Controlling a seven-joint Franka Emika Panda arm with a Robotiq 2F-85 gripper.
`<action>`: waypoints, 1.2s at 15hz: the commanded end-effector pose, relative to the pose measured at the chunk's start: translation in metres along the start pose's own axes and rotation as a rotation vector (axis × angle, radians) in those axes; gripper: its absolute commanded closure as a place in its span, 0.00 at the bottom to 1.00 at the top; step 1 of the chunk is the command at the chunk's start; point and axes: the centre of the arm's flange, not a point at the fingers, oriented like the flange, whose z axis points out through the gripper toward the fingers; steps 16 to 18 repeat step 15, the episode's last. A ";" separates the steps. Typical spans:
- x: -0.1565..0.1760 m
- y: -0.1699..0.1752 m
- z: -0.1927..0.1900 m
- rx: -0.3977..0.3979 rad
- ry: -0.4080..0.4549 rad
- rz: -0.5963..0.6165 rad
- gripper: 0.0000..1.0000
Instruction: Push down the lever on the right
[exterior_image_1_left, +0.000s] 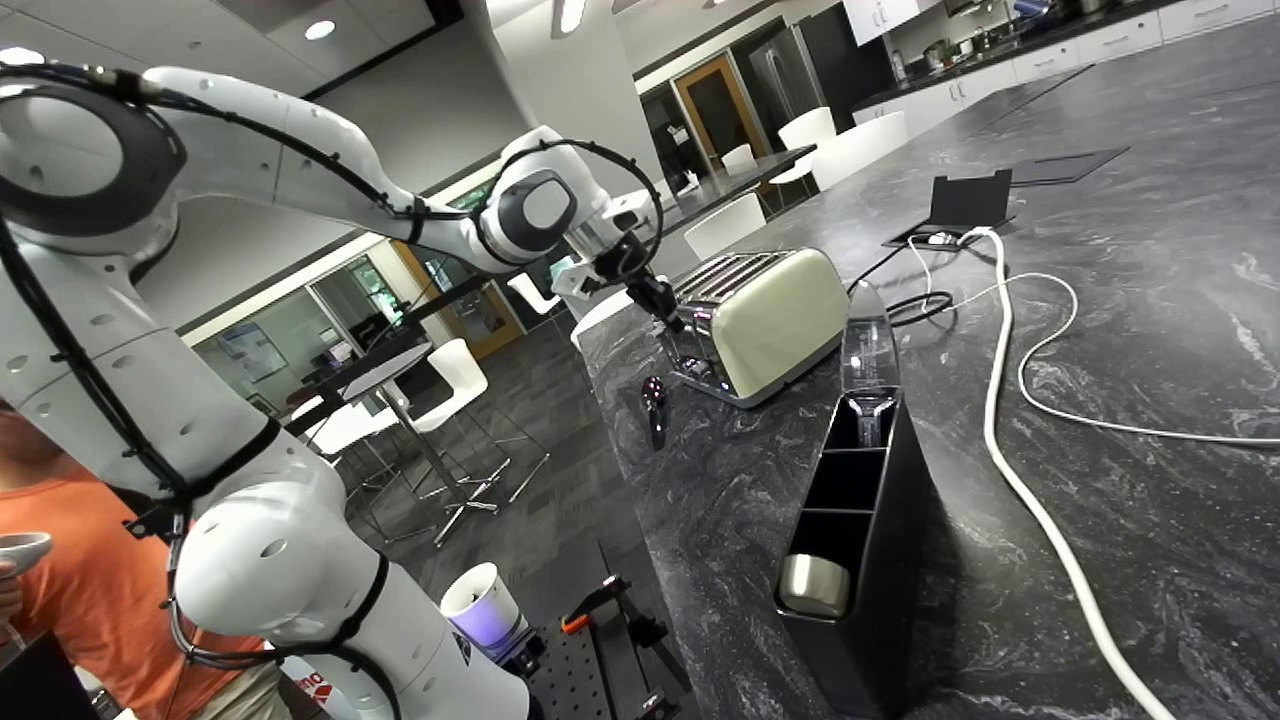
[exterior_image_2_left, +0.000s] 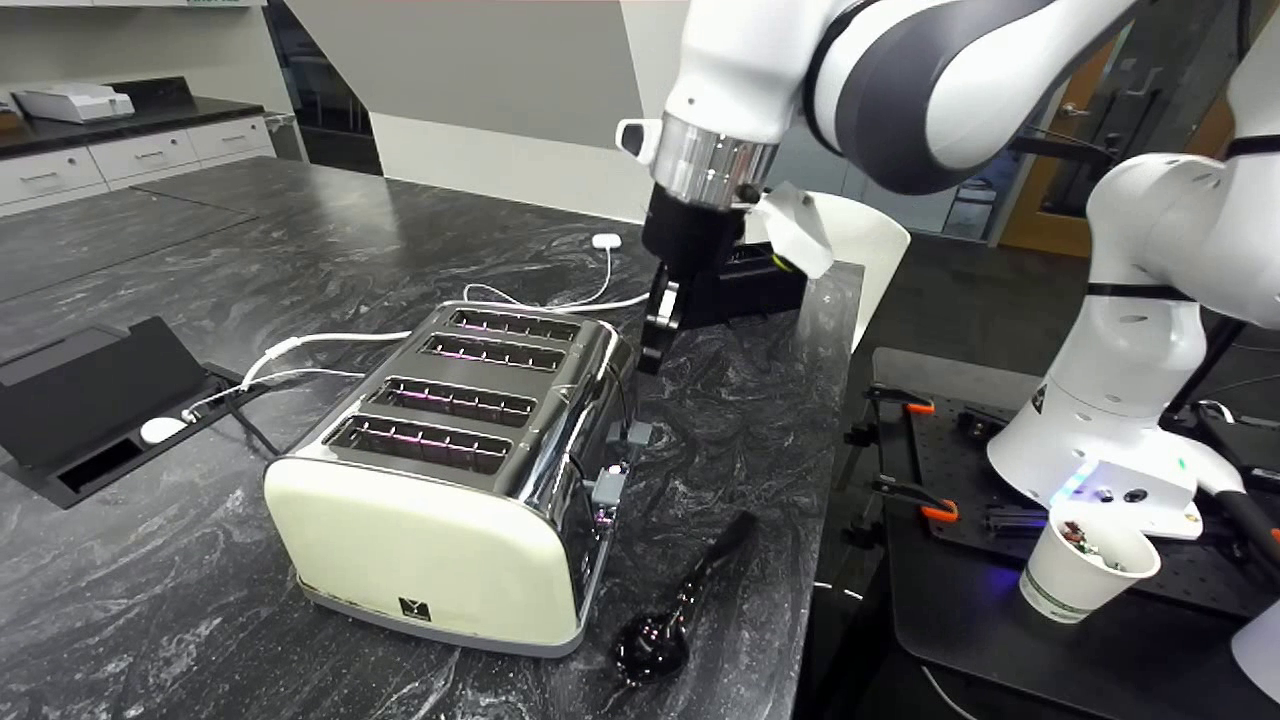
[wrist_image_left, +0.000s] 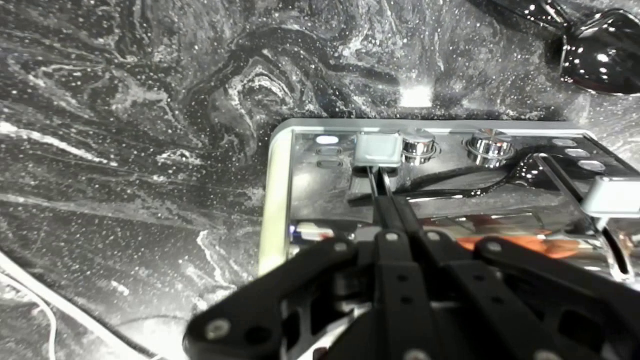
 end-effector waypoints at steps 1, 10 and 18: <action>-0.036 0.001 -0.054 -0.021 0.035 0.015 1.00; -0.064 -0.006 -0.089 -0.052 0.112 0.000 1.00; -0.066 -0.009 -0.090 -0.068 0.140 -0.013 1.00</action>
